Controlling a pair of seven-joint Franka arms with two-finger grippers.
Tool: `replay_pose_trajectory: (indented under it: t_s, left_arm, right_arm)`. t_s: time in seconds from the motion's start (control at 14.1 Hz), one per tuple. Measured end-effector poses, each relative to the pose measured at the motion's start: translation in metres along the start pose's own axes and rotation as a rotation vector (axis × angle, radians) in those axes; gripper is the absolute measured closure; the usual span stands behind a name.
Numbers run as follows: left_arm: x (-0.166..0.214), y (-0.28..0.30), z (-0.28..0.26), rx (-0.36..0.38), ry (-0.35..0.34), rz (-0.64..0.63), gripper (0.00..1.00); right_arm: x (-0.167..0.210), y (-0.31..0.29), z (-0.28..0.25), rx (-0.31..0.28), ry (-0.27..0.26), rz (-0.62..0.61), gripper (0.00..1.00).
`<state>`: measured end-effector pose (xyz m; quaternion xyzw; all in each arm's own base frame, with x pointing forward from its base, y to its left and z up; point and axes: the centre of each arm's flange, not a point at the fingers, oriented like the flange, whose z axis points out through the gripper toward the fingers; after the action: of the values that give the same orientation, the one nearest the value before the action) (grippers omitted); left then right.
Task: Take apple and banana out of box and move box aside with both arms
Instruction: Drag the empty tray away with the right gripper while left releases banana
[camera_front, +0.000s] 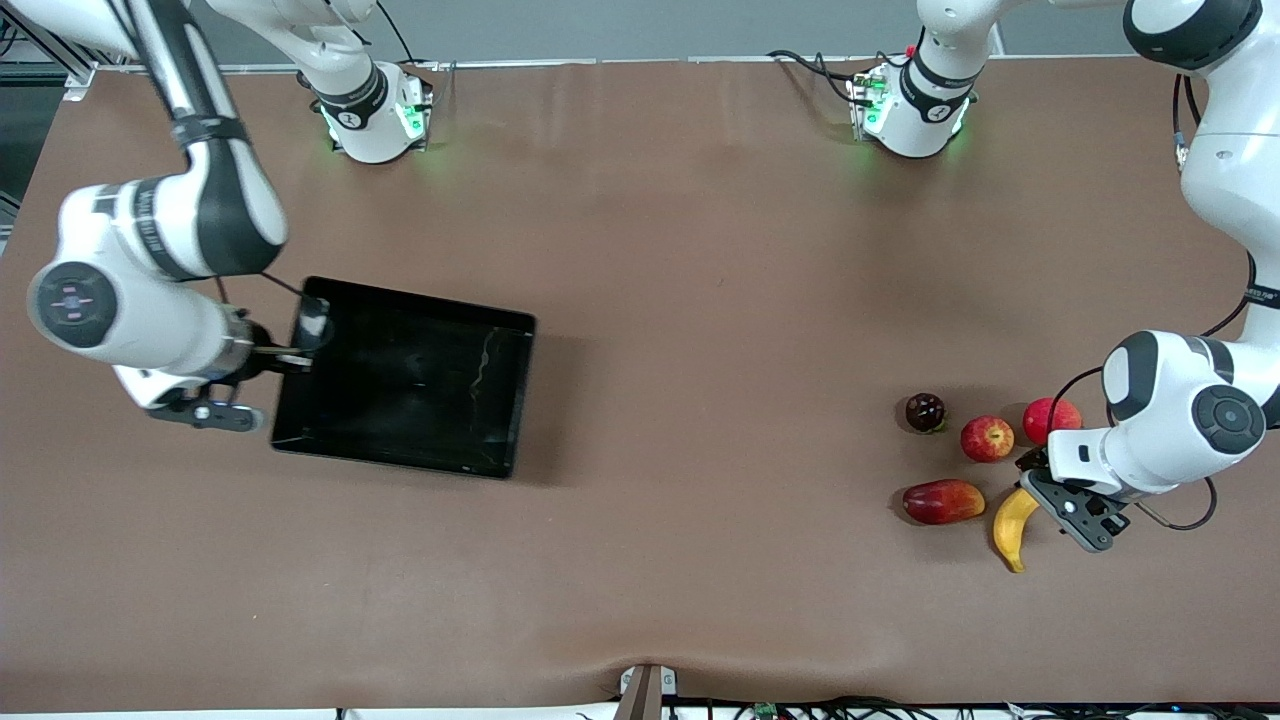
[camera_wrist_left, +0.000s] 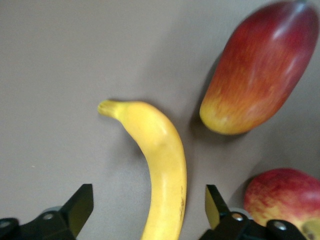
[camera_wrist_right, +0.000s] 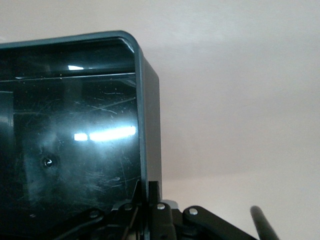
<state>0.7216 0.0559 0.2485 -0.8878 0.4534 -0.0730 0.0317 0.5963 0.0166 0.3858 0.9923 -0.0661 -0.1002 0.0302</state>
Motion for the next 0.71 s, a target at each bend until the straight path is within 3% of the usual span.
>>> replay_pose_trajectory:
  t_s: [0.35,0.5,0.71]
  left_arm:
    - [0.034,0.012,-0.087,0.020,-0.060,-0.109,0.00]
    - [0.040,0.017,-0.116,0.034,-0.077,-0.177,0.00]
    - [0.050,0.027,-0.145,0.020,-0.073,-0.284,0.00]
  right_arm:
    - [0.001,0.091,0.029,0.037,-0.037,-0.011,0.94]
    - [0.002,0.120,0.039,0.070,-0.005,-0.030,0.94]
    - [0.001,0.158,0.057,0.068,0.048,-0.073,0.94]
